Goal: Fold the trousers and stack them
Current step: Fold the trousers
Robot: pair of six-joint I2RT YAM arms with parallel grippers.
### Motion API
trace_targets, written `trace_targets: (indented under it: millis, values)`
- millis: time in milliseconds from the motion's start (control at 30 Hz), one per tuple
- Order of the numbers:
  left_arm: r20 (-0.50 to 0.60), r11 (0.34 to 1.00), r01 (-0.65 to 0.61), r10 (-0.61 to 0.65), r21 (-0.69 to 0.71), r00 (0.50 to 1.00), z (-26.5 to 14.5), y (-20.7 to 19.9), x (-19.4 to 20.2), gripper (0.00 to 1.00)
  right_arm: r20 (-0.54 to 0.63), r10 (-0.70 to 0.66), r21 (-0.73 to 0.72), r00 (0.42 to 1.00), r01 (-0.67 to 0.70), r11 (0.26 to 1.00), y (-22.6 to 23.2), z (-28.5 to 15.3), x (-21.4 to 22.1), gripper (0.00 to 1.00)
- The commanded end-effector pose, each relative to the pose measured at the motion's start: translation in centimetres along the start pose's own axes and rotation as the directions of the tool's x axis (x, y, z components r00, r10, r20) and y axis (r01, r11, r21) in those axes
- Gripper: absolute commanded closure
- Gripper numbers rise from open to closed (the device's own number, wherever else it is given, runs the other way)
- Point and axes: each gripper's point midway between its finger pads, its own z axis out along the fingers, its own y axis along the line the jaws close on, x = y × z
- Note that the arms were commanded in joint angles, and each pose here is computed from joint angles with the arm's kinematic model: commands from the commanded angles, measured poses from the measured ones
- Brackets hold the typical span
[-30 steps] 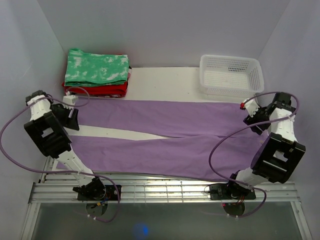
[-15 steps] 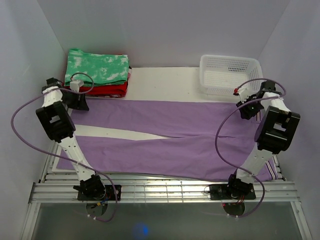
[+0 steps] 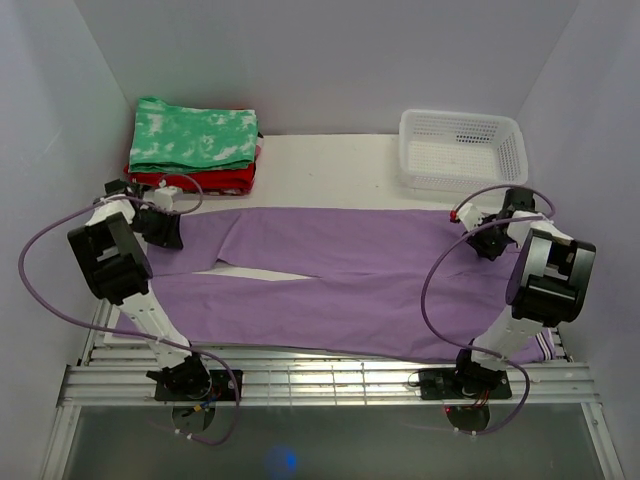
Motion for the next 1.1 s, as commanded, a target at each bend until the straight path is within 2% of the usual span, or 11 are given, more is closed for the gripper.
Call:
trace_targets:
  millis: [0,100,233,367,433,533,600,633,667,900,1067]
  values:
    - [-0.226,0.995,0.078,-0.061,0.068,0.972,-0.9,-3.2,8.6,0.47,-0.127,-0.064,-0.203,0.99,0.038,0.978,6.9,-0.3,4.7,0.64]
    - [-0.25,0.994,0.082,-0.063,0.067,0.966,-2.3,-3.6,10.8,0.48,-0.121,-0.113,-0.237,0.986,0.082,0.968,8.5,-1.5,5.1,0.65]
    - [-0.239,0.995,0.097,-0.09,0.017,0.967,-4.1,-1.3,11.3,0.46,-0.071,-0.126,-0.25,0.989,0.105,0.962,8.5,-3.6,4.1,0.65]
    - [-0.134,0.999,0.049,-0.05,-0.01,0.99,-6.3,1.8,7.4,0.37,-0.022,-0.115,-0.214,0.993,0.107,0.971,5.9,-5.7,2.4,0.57]
    - [-0.057,0.998,0.003,0.0,0.057,0.998,-7.2,1.1,5.1,0.34,0.0,-0.113,-0.168,0.994,0.111,0.979,3.7,-7.0,1.5,0.51]
    - [0.065,0.986,-0.125,0.118,0.109,0.991,-9.3,0.7,1.0,0.27,0.019,-0.135,-0.114,0.991,0.137,0.984,1.1,-8.3,0.5,0.38]
    - [0.093,0.976,-0.19,0.181,0.105,0.979,-10.4,1.0,-0.7,0.26,0.025,-0.147,-0.097,0.989,0.148,0.984,0.1,-8.6,0.2,0.22]
    - [0.098,0.969,-0.228,0.219,0.099,0.971,-10.3,1.2,-1.3,0.26,0.026,-0.158,-0.076,0.987,0.16,0.984,-0.8,-9.1,-0.1,0.03]
    - [0.09,0.965,-0.24,0.232,0.102,0.969,-9.9,1.6,-1.3,0.26,0.026,-0.175,-0.071,0.984,0.176,0.982,-1.3,-9.1,-0.2,0.1]
    - [0.062,0.919,-0.366,0.36,0.148,0.931,-7.3,3.3,-1.1,0.25,0.017,-0.162,-0.07,0.987,0.163,0.984,-4.6,-7.2,-0.2,0.09]
    - [0.055,0.861,-0.474,0.473,0.184,0.88,-5.2,4.0,-0.1,0.24,0.041,-0.183,-0.084,0.982,0.186,0.979,-5.8,-6.1,-0.4,0.08]
